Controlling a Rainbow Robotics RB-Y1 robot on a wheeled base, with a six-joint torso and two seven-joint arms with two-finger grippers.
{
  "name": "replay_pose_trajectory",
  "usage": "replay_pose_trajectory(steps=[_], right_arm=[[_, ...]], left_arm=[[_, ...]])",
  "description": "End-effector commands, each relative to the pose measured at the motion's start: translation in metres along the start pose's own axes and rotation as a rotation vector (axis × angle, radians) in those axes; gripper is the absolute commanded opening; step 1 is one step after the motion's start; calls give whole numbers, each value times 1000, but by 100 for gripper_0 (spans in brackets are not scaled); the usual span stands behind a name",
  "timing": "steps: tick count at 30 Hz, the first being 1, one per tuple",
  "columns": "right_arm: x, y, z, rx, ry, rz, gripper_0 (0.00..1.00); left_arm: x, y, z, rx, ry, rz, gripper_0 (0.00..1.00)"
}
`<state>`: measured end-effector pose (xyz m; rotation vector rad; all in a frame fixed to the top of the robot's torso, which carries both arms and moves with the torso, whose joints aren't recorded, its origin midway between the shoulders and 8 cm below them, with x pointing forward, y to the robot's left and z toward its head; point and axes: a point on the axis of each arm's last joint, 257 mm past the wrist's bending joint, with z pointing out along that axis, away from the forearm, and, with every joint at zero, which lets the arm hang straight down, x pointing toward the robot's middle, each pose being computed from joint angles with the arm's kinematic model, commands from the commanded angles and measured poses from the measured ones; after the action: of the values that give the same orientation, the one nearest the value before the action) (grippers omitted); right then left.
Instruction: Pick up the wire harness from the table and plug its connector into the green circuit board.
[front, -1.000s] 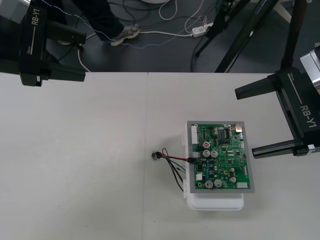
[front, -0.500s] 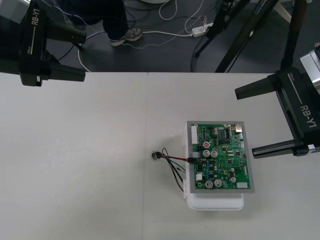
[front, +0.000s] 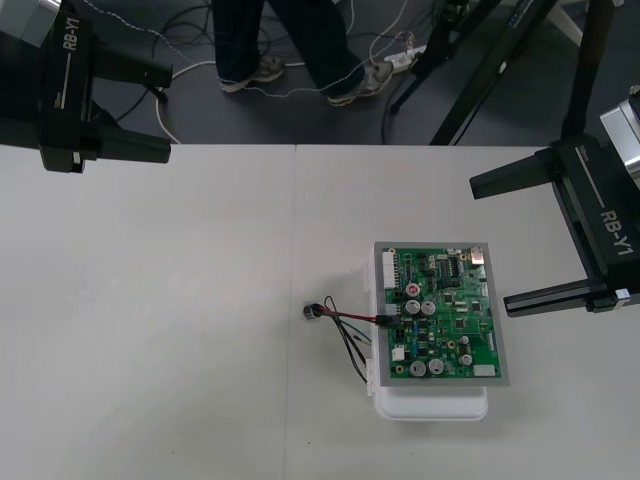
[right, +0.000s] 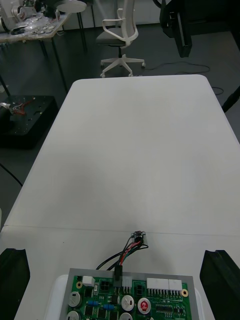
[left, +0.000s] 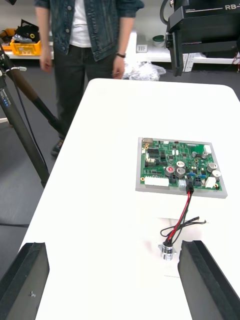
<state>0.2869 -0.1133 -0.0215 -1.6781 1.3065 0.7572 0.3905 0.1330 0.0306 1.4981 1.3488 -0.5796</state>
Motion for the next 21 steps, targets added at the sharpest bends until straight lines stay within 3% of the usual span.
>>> replay_pose_trajectory(steps=[1,21], right_arm=[[4,0,-9,20,46,-70,100],[4,0,-9,20,46,-70,100]], left_arm=[[-15,-8,5,34,-9,-19,76],[-15,-8,5,34,-9,-19,77]])
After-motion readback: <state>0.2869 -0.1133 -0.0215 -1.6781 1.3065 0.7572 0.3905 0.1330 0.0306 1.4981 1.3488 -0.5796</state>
